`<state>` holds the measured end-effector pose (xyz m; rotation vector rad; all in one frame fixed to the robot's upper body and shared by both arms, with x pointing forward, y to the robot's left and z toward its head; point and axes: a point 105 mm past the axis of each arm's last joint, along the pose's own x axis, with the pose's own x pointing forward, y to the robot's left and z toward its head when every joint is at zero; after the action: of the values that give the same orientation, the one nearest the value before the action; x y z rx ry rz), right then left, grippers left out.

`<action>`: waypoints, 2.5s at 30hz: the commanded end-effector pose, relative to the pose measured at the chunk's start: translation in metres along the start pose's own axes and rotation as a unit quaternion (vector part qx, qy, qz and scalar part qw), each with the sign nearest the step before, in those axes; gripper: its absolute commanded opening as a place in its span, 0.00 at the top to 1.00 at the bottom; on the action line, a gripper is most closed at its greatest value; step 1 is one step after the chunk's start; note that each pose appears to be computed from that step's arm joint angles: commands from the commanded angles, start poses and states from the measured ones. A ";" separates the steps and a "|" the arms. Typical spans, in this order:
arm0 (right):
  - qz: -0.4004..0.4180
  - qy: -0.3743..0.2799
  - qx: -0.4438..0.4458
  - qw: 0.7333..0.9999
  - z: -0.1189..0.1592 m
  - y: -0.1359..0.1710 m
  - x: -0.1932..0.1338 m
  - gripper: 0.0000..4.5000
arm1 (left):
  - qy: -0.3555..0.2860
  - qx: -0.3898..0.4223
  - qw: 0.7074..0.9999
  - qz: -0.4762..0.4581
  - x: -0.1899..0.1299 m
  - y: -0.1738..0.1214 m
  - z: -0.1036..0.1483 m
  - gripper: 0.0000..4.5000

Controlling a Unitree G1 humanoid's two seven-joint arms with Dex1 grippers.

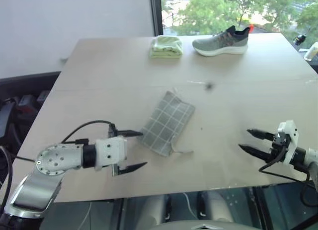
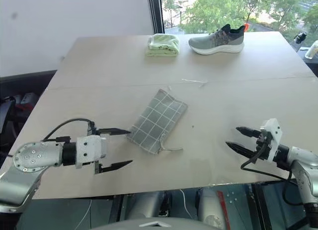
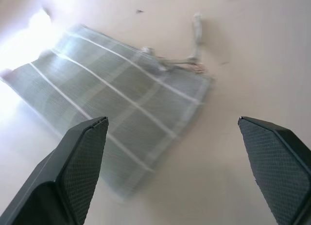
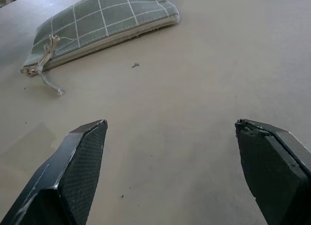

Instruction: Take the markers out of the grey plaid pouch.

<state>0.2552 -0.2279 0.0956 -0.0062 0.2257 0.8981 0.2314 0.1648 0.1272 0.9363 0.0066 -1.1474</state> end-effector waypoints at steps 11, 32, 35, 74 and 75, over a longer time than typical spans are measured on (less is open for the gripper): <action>-0.005 -0.019 -0.022 1.000 0.017 -0.004 -0.006 0.05 | 0.035 0.183 0.982 0.014 0.021 -0.024 -0.023 0.02; 0.001 -0.021 -0.019 1.000 0.022 0.003 0.011 0.05 | 0.151 0.246 0.952 0.104 0.064 0.014 -0.068 0.46; 0.006 -0.025 -0.011 1.000 0.022 0.009 0.017 0.05 | 0.149 0.246 0.952 0.105 0.069 0.013 -0.068 0.73; 0.147 0.035 -0.062 0.987 0.020 0.087 0.182 0.97 | 0.079 0.271 0.944 0.170 0.076 0.030 -0.021 1.00; 0.148 0.032 -0.061 0.987 0.021 0.088 0.182 0.98 | 0.078 0.270 0.944 0.170 0.076 0.030 -0.021 1.00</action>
<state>0.3016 -0.0354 0.0745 -0.1070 0.2931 1.1832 0.2999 0.1252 0.0948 1.4716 -0.3255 -0.7687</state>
